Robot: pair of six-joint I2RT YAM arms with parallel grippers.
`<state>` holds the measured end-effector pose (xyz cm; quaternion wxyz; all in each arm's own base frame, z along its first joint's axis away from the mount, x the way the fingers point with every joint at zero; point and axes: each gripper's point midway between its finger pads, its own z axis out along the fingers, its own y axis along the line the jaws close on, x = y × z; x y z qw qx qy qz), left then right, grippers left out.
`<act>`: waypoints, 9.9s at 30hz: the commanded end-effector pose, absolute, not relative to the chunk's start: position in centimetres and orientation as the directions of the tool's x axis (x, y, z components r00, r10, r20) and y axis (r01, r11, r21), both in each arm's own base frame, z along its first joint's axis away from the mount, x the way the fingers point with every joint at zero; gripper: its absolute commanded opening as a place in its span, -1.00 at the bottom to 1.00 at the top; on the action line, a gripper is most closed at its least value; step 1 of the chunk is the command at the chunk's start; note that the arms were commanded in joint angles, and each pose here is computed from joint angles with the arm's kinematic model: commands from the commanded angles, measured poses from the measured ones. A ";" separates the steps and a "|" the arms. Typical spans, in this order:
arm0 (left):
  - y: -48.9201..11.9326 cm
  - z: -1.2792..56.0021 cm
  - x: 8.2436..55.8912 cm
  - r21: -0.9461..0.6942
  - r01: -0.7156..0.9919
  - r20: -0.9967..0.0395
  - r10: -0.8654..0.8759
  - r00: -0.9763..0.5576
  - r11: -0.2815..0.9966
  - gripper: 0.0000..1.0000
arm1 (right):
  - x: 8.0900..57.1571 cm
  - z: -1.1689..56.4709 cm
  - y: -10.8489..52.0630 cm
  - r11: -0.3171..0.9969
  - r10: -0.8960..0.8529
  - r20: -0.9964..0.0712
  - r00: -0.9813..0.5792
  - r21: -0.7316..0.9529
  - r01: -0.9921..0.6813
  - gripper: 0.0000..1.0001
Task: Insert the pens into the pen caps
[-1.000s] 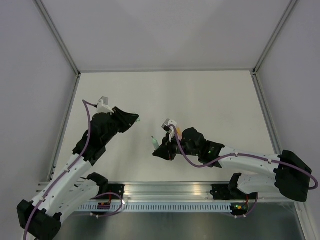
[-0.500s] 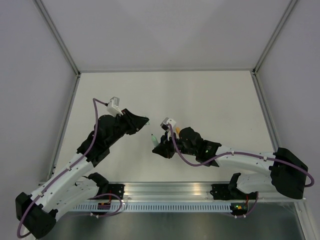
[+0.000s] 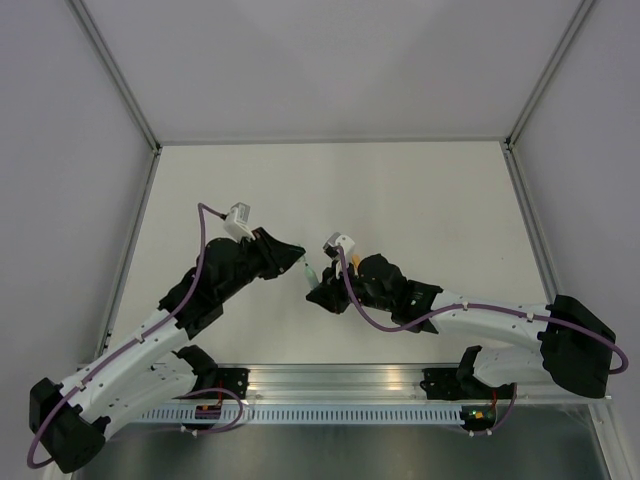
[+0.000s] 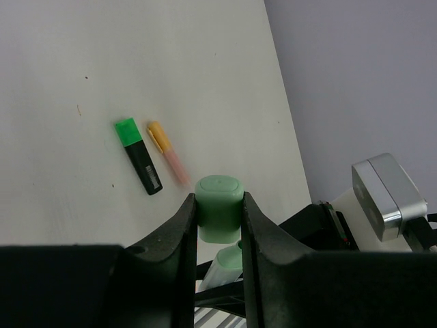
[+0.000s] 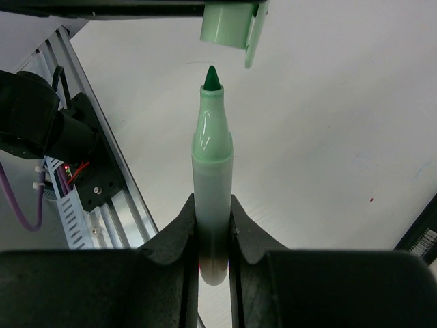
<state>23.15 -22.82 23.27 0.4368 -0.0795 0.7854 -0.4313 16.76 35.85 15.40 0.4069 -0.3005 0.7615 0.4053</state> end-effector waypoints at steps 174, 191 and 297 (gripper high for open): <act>-27.7 27.4 6.5 -0.606 0.779 -0.763 -0.158 -0.627 -0.162 -0.95 | 15.4 44.3 36.2 0.018 0.238 -0.921 -0.309 0.323 -0.946 -1.00; -28.0 30.5 9.1 -0.605 0.796 -0.786 -0.169 -0.595 0.011 -0.58 | 17.7 35.2 37.5 0.124 0.003 -0.946 -0.323 0.321 -0.939 -1.00; -19.5 23.1 23.0 -0.492 0.629 -0.869 -0.305 -0.388 0.601 0.99 | 25.3 24.2 19.1 0.942 0.249 -0.928 -0.277 0.298 -0.154 0.96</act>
